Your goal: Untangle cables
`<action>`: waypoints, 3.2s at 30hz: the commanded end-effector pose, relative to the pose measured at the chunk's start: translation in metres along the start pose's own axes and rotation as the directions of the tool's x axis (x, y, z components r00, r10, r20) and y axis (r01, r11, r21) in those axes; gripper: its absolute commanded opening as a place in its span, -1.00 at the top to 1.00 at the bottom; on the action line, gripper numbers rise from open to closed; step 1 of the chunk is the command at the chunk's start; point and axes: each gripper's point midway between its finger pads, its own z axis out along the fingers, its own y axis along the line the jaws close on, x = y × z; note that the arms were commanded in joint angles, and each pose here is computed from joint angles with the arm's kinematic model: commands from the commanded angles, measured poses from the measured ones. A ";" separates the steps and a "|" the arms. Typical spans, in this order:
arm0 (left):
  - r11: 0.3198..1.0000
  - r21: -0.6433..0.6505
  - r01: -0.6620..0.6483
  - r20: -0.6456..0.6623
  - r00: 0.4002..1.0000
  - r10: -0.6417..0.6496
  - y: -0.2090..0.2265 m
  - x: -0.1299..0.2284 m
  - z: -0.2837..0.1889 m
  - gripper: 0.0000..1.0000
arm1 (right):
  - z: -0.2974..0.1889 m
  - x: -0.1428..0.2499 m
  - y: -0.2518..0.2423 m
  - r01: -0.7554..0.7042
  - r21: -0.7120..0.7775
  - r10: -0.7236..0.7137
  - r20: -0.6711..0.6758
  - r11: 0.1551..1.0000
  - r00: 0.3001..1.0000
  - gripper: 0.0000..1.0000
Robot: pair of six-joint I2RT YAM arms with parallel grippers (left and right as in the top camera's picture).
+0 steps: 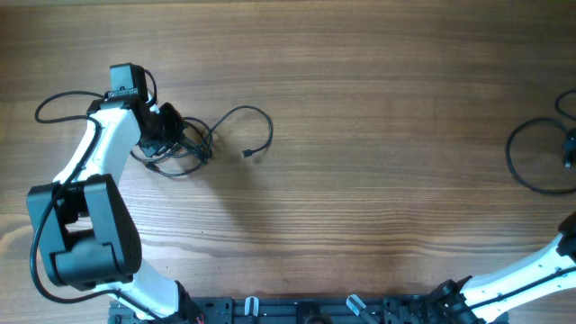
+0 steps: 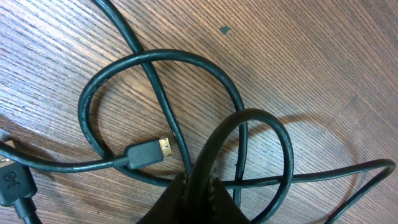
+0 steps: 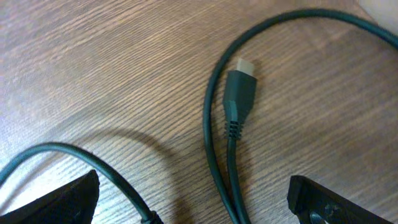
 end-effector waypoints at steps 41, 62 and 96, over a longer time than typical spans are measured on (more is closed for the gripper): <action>1.000 -0.025 -0.015 0.002 1.000 0.015 0.003 -0.001 0.005 0.69 | 0.055 -0.060 0.324 0.240 -0.285 -0.128 0.360 0.928 0.924 0.91; 1.000 -0.017 -0.018 0.017 1.000 0.018 0.001 -0.005 0.005 0.63 | -0.027 -0.137 0.280 0.180 -0.098 -0.110 0.489 0.979 0.866 -1.00; 0.993 0.104 -0.049 0.096 0.995 0.039 -0.025 -0.008 -0.047 -1.00 | -0.198 0.126 0.498 -0.092 -0.730 -0.341 -0.422 0.677 0.840 -0.99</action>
